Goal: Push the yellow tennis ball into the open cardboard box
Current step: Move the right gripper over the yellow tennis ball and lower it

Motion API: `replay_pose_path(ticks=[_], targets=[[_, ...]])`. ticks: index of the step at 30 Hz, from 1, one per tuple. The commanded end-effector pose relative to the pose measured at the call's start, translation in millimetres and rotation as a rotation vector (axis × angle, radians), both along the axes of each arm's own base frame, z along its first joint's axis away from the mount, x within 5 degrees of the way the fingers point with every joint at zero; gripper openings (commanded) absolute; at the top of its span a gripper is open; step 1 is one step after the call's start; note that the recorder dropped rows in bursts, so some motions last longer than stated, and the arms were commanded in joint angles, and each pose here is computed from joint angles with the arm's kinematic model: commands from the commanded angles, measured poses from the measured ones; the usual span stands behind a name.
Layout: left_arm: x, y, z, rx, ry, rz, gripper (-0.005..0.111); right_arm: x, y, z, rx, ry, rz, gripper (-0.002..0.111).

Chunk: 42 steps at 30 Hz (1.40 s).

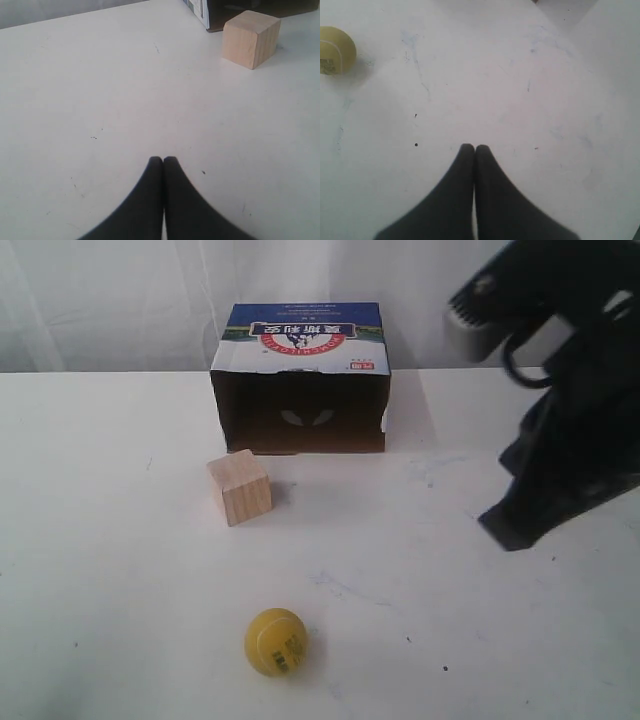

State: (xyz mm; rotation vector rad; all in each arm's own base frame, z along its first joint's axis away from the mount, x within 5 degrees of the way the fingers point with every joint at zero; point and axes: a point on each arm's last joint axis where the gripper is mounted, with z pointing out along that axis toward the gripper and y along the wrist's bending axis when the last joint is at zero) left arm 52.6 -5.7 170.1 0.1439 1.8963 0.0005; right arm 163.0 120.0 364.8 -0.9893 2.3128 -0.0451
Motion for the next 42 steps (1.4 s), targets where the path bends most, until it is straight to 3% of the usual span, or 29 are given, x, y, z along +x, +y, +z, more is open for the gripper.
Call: replay_pose_path(ticks=[1, 3, 7, 14, 24, 42], targets=[[0, 0, -1, -0.011, -0.002, 0.005, 0.000, 0, 45, -15, -0.049, -0.046, 0.041, 0.000], [0, 0, -1, -0.011, -0.002, 0.005, 0.000, -4, 77, -27, -0.112, -0.114, 0.114, 0.000], [0, 0, -1, -0.011, -0.002, 0.005, 0.000, -12, 123, -54, -0.103, -0.125, 0.215, 0.000], [0, 0, -1, -0.011, -0.002, 0.005, 0.000, -10, 164, -97, -0.027, -0.012, 0.285, 0.000], [0, 0, -1, -0.011, -0.002, 0.005, 0.000, 10, 178, -132, -0.036, 0.018, 0.284, 0.000], [0, 0, -1, -0.011, -0.002, 0.005, 0.000, 24, 179, -154, 0.025, 0.122, 0.176, 0.000]])
